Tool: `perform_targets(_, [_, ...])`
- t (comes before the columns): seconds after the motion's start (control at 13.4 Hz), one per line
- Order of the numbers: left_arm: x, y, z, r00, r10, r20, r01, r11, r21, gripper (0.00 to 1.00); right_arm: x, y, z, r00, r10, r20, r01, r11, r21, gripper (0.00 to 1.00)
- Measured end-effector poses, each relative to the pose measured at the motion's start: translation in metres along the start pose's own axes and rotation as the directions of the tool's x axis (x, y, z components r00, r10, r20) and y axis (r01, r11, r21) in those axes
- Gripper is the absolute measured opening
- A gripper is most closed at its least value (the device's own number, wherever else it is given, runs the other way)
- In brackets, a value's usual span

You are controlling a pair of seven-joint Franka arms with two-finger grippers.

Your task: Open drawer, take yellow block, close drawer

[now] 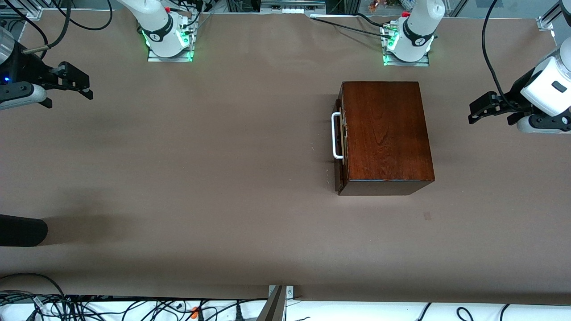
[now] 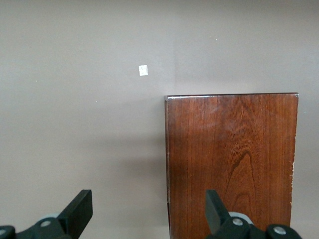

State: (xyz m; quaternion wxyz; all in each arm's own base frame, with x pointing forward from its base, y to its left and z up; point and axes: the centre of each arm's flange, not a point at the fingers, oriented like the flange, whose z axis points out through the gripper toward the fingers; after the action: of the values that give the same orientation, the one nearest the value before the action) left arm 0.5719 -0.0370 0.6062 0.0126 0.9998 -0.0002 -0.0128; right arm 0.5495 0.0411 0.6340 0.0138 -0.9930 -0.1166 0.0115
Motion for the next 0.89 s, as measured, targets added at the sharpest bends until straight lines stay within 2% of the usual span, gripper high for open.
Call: perform_targets(0.89, [-0.0003, 0.0024, -0.0003, 1.000, 0.004, 0.000, -0.004, 1.000, 0.000, 1.00, -0.0001, 0.0000, 0.0000, 1.000, 0.000, 0.000, 0.000, 1.000, 0.000, 1.00])
